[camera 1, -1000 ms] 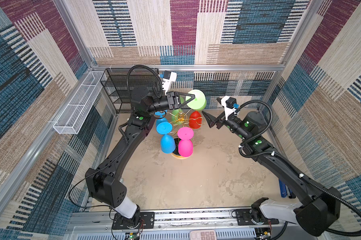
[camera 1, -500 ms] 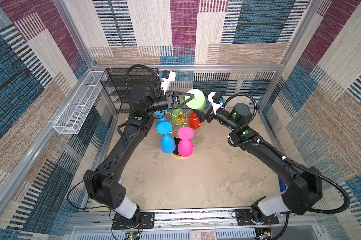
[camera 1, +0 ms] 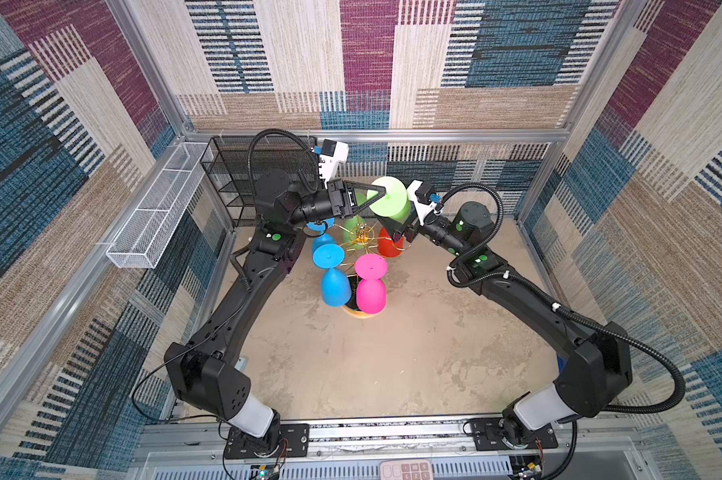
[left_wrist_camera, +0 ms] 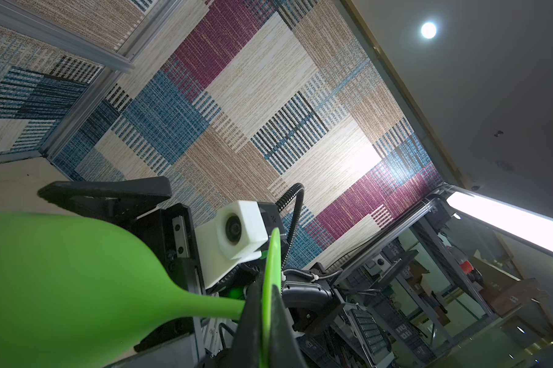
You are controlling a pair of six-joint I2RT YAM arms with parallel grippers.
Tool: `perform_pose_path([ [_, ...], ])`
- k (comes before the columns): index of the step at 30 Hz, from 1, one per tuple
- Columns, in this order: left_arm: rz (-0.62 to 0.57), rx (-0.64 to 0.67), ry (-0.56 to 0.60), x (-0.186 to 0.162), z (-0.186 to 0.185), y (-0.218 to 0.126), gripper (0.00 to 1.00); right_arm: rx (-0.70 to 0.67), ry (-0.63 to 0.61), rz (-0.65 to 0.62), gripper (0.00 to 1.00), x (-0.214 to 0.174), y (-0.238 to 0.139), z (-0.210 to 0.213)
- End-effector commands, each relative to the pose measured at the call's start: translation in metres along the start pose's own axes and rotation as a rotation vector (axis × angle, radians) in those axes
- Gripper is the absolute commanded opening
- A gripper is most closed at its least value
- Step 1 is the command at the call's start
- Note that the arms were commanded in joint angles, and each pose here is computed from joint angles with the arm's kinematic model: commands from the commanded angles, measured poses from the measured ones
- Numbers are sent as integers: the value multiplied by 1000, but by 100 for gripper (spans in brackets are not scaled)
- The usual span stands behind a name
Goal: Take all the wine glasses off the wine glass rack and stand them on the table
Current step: 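Grasp the green glass stem with the left gripper while the right gripper holds the bowl, then move the green glass above the rack with the right gripper while the left gripper follows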
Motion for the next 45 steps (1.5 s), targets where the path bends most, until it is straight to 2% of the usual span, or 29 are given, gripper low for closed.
perform_pose_path([
  [1,-5,-15,2,3,-8,-1,0,-16,-1,-40,98,11,1,-2],
  [6,-6,-17,-5,3,-6,-1,0,-23,2,-30,93,9,3,-1],
  [12,-14,-20,-25,3,-1,-1,0,-42,9,-10,81,6,2,0],
  [17,-15,-24,-23,4,0,-1,1,-50,15,9,74,3,1,1],
  [21,-22,-20,-16,4,0,-3,25,-54,23,14,70,7,-2,3],
  [25,-49,-18,3,7,-1,-7,41,-58,36,39,64,9,-5,3],
  [32,-126,39,64,16,0,-28,47,-116,72,132,58,17,-23,0],
  [34,-137,93,114,15,7,-34,48,-133,94,164,57,22,-28,-1],
  [37,-154,241,234,11,23,-42,49,-142,138,224,53,30,-36,0],
  [43,-234,631,658,19,55,-73,54,-143,212,333,49,41,-51,4],
  [45,-219,709,819,25,60,-78,56,-142,236,361,48,44,-55,5],
])
Point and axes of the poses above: each gripper's point midway between its finger pads, its own y axis out along the fingers, its own z axis along the line the jaws close on, x = y × z, the point moved 4 cm from there along -y, back along the fingers, and after that the axes turned 6 degrees about y, right-handed, at the moved point
